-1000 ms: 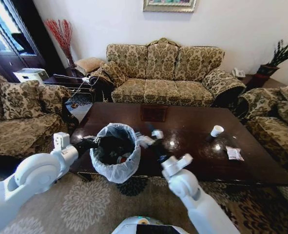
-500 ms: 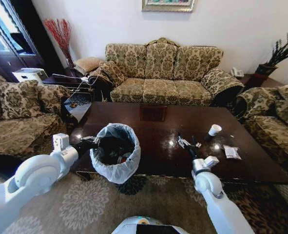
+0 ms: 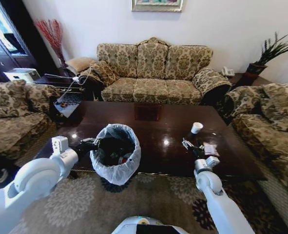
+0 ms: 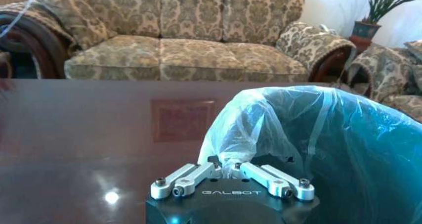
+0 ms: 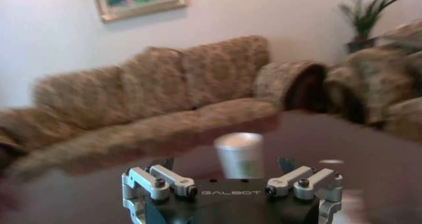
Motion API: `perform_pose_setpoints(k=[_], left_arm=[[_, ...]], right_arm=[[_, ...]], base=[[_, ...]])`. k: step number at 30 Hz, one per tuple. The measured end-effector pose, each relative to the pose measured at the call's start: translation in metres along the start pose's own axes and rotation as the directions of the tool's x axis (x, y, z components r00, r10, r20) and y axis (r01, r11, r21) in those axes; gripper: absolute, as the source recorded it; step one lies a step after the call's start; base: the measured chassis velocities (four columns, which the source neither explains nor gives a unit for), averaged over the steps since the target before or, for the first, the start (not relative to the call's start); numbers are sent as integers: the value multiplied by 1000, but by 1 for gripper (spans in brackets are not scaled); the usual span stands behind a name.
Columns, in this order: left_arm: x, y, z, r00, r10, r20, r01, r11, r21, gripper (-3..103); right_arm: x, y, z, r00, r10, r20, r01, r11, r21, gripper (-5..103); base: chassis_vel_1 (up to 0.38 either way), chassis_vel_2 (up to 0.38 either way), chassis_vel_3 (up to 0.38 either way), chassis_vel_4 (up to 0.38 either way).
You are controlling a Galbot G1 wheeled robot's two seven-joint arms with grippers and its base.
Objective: Move to the front of the table and place the trash on the table into the trash bin.
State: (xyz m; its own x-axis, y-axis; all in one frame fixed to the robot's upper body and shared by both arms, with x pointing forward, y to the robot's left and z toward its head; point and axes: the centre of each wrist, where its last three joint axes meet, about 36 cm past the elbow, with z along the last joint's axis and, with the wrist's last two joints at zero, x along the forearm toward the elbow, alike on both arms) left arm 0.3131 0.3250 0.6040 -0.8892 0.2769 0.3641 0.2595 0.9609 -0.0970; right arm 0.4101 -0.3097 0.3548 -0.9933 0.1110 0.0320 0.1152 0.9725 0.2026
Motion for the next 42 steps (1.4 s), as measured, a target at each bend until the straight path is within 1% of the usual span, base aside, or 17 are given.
perform_pose_setpoints(k=[1,4,9,18,22,24,27,29,30,31,32,33,34,36,37,40,42], left_arm=[[0,0,0,1000,0,0,0,1000,0,3],[3,-4,4,1000,7,6,-8,1000,16,3],[6,-7,11,1000,10,4,-10,1000,28,3],[10,-10,15,1000,8,7,-8,999,35,3],[13,-12,16,1000,9,8,-9,999,36,3],[13,-12,16,1000,7,9,-8,999,35,3],[15,-12,17,1000,3,8,-4,999,34,3],[15,-13,17,1000,4,9,-4,999,34,3],[15,-13,17,1000,5,10,-5,999,34,3],[15,-14,17,1000,5,11,-5,999,34,3],[16,-14,17,1000,6,11,-6,999,34,3],[16,-15,18,1000,6,11,-7,999,34,3],[16,-15,18,1000,6,11,-7,999,34,3],[16,-15,18,1000,5,10,-6,999,32,3],[16,-15,18,1000,5,10,-6,999,32,3],[17,-15,17,1000,5,10,-5,1000,29,3],[17,-15,17,1000,6,9,-6,1000,27,3]], right_arm=[[0,0,0,1000,0,0,0,1000,0,100],[-10,-17,21,996,88,-19,-86,993,79,100],[-19,-36,40,982,171,-81,-162,981,105,100],[-33,-44,46,973,163,-166,-155,986,57,103],[-37,-44,50,966,170,-193,-162,985,59,96],[-37,-44,50,965,170,-198,-161,985,58,92],[-34,-44,51,965,163,-206,-155,986,54,75],[-34,-44,51,965,161,-208,-153,987,51,75],[-33,-44,51,965,160,-209,-153,987,49,65],[-33,-44,51,965,159,-210,-152,987,48,59],[-32,-45,51,965,157,-212,-150,987,48,59],[-32,-45,51,965,156,-212,-149,988,48,53],[-32,-45,51,965,156,-212,-149,988,48,53],[-31,-45,51,966,153,-210,-147,988,43,42],[-31,-45,51,966,153,-210,-147,988,43,42],[-29,-41,45,970,137,-201,-137,990,18,27],[-26,-35,40,977,112,-181,-115,993,-8,25]], base=[[-309,-276,287,281],[-237,-228,207,200],[-58,-81,58,47],[32,37,-9,-22],[0,0,0,0],[0,0,0,0],[0,0,0,0],[0,0,0,0],[0,0,0,0],[0,0,0,0],[0,0,0,0],[0,0,0,0],[0,0,0,0],[0,0,0,0],[0,0,0,0],[0,0,0,0],[0,0,0,0]])
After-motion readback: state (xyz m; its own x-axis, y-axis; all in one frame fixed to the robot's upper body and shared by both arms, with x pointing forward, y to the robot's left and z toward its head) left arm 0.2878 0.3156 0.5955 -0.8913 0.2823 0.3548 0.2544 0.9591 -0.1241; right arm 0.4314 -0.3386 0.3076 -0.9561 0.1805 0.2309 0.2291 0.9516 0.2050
